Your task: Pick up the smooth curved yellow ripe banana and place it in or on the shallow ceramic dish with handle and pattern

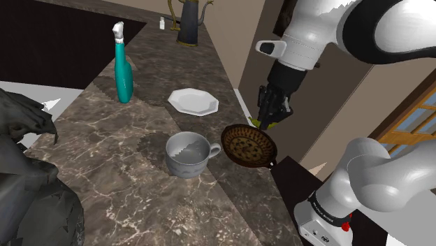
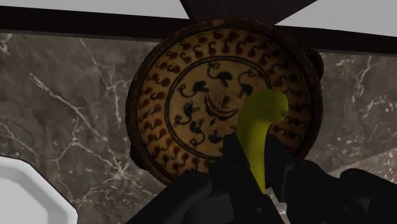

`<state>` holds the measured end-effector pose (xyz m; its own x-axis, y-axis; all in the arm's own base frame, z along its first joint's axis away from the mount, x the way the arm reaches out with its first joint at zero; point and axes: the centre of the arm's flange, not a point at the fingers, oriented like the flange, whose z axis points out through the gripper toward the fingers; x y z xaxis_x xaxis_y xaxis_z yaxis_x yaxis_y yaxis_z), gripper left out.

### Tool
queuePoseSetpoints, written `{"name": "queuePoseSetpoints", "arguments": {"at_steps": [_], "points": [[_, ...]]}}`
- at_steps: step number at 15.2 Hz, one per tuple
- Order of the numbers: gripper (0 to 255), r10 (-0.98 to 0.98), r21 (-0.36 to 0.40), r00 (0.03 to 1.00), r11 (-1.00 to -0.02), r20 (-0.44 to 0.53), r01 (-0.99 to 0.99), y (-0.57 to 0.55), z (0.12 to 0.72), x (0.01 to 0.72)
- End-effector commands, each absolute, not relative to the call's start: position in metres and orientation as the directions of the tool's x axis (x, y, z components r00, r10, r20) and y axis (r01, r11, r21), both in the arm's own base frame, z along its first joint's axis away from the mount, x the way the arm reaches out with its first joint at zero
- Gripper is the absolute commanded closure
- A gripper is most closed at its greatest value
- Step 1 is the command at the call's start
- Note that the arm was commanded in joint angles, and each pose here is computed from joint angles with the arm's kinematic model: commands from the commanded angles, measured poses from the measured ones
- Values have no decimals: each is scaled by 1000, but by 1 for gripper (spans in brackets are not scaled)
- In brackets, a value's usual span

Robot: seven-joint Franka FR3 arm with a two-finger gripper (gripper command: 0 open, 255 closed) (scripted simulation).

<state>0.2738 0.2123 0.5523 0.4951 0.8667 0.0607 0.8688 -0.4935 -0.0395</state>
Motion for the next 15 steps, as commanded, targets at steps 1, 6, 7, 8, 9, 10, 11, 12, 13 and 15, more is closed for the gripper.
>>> {"name": "queuePoseSetpoints", "arguments": {"at_steps": [1,6,7,8,9,10,11,12,13,15], "points": [[255,867,-40,495,-494,61,869,212,542,272],[255,867,-40,495,-494,61,869,212,516,272],[255,867,-40,495,-494,61,869,212,511,272],[255,867,-40,495,-494,61,869,212,506,272],[255,867,-40,495,-494,61,869,212,499,272],[255,867,-40,495,-494,61,869,212,499,272],[255,867,-40,495,-494,61,869,212,499,272],[255,867,-40,495,-494,61,869,212,499,272],[255,867,-40,495,-494,61,869,212,499,272],[255,867,-40,495,-494,61,869,212,499,272]]}}
